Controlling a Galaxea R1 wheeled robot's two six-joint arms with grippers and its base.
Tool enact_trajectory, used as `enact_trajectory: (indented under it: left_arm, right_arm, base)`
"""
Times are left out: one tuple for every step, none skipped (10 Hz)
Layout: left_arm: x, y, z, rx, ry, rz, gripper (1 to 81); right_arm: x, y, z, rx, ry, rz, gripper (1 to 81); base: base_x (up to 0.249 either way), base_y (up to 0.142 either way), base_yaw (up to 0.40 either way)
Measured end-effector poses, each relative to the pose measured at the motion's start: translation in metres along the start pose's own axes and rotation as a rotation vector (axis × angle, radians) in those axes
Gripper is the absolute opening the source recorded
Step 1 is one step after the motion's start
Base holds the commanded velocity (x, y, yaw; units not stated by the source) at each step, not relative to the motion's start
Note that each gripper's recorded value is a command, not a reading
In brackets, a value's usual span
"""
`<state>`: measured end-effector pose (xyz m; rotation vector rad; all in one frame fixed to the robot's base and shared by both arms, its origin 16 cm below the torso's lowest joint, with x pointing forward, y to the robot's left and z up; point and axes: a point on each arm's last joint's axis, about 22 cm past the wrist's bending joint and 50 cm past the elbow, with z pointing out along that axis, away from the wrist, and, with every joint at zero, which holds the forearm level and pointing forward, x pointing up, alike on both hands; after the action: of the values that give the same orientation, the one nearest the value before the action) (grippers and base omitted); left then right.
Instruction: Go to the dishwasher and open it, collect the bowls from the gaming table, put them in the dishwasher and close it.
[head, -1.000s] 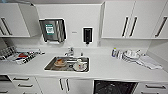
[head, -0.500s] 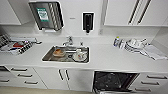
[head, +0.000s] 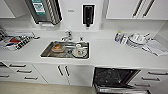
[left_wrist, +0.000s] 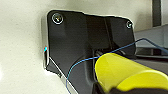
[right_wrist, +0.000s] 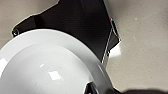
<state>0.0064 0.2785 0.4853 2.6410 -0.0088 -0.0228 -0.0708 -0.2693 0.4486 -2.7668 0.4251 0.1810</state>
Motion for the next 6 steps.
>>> enact_trajectory:
  left_arm:
    - [0.014, 0.003, -0.008, -0.018, 0.015, -0.007, 1.0]
    - [0.035, 0.000, -0.017, -0.023, 0.035, -0.002, 1.0]
    - [0.064, -0.004, -0.024, -0.024, 0.067, 0.013, 1.0]
    - [0.094, 0.000, -0.032, -0.038, 0.100, 0.031, 1.0]
    - [0.119, 0.009, -0.039, -0.060, 0.120, 0.046, 1.0]
    - [0.143, 0.022, -0.044, -0.085, 0.130, 0.064, 1.0]
  right_arm:
    - [0.002, -0.001, 0.000, 0.001, 0.004, 0.000, 1.0]
    - [0.003, -0.001, 0.000, 0.001, 0.004, 0.001, 1.0]
    - [0.004, -0.001, 0.001, 0.001, 0.004, 0.000, 1.0]
    - [0.006, -0.001, 0.001, 0.002, 0.007, 0.000, 1.0]
    - [0.008, -0.002, 0.001, 0.003, 0.008, -0.001, 1.0]
    - [0.009, -0.003, 0.001, 0.003, 0.010, -0.002, 1.0]
  base:
    - [0.000, 0.000, 0.000]
    - [0.000, 0.000, 0.000]
    - [0.000, 0.000, 0.000]
    - [0.000, 0.000, 0.000]
    - [0.000, 0.000, 0.000]
    - [0.000, 0.000, 0.000]
